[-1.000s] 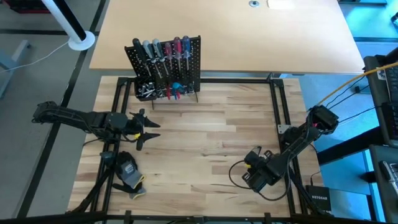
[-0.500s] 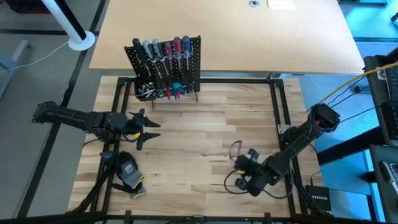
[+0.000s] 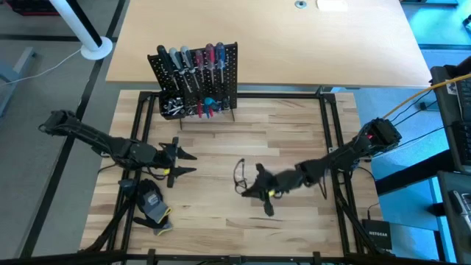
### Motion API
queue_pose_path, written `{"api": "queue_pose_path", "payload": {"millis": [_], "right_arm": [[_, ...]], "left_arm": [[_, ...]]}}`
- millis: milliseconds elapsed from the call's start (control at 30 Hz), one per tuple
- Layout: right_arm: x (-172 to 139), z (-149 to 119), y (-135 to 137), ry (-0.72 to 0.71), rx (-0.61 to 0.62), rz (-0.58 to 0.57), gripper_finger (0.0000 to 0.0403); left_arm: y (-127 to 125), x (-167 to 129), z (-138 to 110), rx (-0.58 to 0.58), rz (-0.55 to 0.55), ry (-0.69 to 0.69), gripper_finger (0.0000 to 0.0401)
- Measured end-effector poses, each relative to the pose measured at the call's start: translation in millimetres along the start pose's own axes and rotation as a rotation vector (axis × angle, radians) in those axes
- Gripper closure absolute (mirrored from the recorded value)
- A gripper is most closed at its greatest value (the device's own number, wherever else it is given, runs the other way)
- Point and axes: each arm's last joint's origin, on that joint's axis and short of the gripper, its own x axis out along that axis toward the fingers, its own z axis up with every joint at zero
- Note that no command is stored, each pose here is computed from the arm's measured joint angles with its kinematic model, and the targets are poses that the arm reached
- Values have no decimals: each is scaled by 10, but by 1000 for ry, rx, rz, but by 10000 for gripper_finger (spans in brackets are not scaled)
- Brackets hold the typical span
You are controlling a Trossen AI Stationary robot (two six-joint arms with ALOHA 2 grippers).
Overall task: Hang tools onto peg board
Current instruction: Hang the black safety glasses onto the peg board
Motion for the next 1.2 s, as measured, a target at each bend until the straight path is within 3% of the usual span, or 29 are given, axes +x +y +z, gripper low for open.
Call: {"api": "queue_pose_path", "payload": {"millis": [233, 533, 633, 900, 1200], "right_arm": [[21, 153, -255, -89, -132, 65, 398], [42, 148, -273, -100, -252, 61, 398], [111, 100, -270, -109, -286, 106, 398], [409, 36, -265, -81, -384, 123, 398], [497, 45, -256, -81, -399, 120, 398]], "left_arm": [[-124, 228, -19, -79, -23, -58, 217], [-171, 525, -18, -180, -31, -206, 217], [-157, 613, -12, -218, -32, -261, 217], [-237, 909, 53, -266, -100, -234, 217], [-280, 996, 137, -279, -137, -239, 217]]}}
